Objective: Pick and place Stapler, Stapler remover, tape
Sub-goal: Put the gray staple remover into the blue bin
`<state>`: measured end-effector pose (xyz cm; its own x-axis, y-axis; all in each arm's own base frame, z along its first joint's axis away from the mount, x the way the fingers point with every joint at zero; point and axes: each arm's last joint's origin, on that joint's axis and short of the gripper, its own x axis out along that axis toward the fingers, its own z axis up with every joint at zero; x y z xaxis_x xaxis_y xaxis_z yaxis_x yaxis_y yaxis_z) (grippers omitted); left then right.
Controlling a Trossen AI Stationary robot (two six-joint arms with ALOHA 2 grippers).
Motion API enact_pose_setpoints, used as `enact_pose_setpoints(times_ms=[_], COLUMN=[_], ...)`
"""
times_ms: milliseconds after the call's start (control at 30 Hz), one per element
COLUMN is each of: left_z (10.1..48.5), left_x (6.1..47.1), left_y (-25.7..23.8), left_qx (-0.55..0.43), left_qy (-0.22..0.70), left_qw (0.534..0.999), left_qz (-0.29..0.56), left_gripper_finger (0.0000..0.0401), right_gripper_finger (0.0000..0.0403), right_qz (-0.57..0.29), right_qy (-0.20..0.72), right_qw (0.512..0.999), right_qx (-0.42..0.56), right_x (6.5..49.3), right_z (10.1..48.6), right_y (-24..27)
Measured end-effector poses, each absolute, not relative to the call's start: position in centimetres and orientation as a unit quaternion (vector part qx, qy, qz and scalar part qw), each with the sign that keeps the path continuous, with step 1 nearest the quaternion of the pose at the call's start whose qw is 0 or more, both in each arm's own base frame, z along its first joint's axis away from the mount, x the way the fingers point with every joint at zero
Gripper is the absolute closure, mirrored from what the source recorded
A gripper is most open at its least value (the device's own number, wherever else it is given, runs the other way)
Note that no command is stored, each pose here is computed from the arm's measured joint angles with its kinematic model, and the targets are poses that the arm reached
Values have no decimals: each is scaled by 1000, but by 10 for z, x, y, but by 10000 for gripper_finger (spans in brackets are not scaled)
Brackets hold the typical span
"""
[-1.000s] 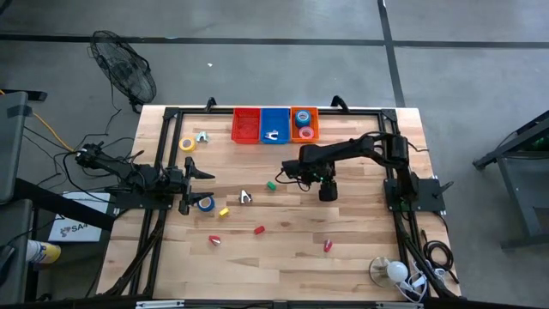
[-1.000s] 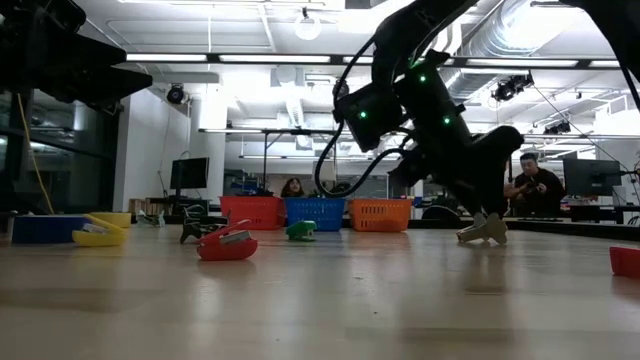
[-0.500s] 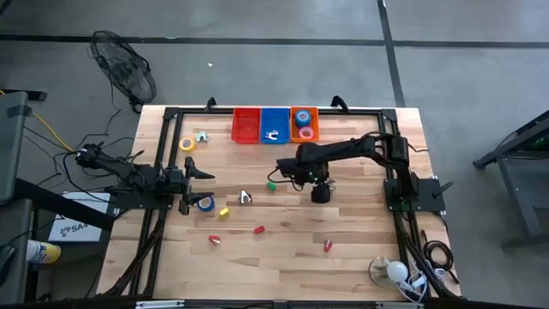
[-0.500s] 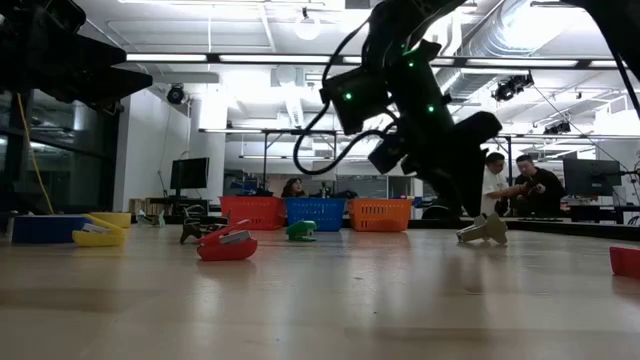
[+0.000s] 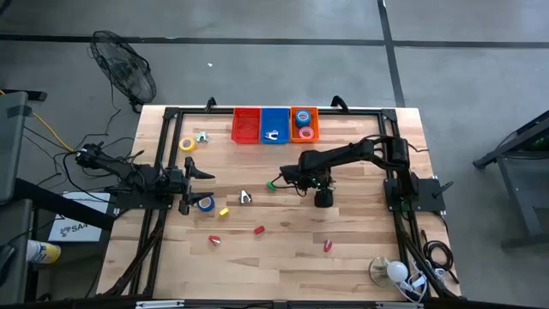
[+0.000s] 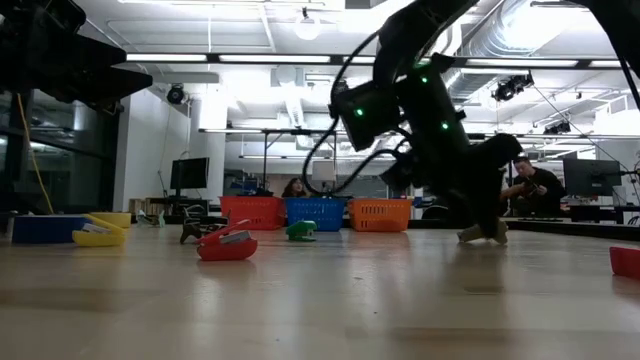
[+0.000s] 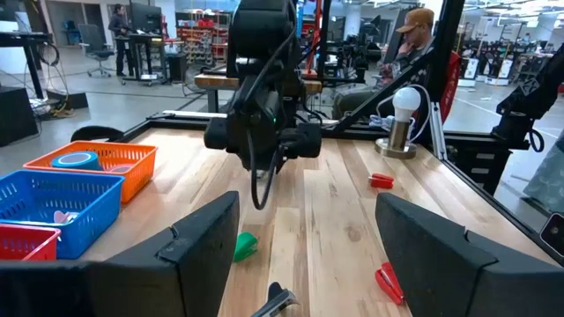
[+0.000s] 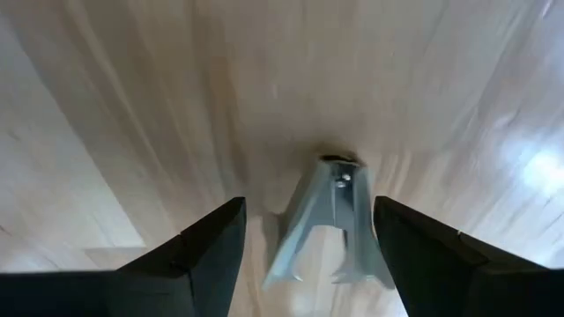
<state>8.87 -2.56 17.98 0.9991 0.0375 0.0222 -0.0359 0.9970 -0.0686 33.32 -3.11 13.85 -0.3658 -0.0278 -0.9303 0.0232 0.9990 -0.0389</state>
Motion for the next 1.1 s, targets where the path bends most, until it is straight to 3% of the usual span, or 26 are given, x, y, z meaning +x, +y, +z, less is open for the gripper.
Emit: enact_pose_setpoints(times_ms=[333,900,1100], left_z=[180,180,180], left_x=[89,89,89], left_y=[-26,-26,-26], left_qx=[-34,-34,-34], left_qy=[-12,-12,-12], left_qw=[999,999,999], left_qz=[18,18,18], left_gripper_finger=[139,139,139], right_gripper_finger=[175,323,324], right_qz=[-19,-25,-20], right_qy=[839,844,836], right_qw=[544,536,548], right_qx=[7,11,-2], right_x=[319,317,330], right_z=[124,122,136], right_y=[-30,-29,-31])
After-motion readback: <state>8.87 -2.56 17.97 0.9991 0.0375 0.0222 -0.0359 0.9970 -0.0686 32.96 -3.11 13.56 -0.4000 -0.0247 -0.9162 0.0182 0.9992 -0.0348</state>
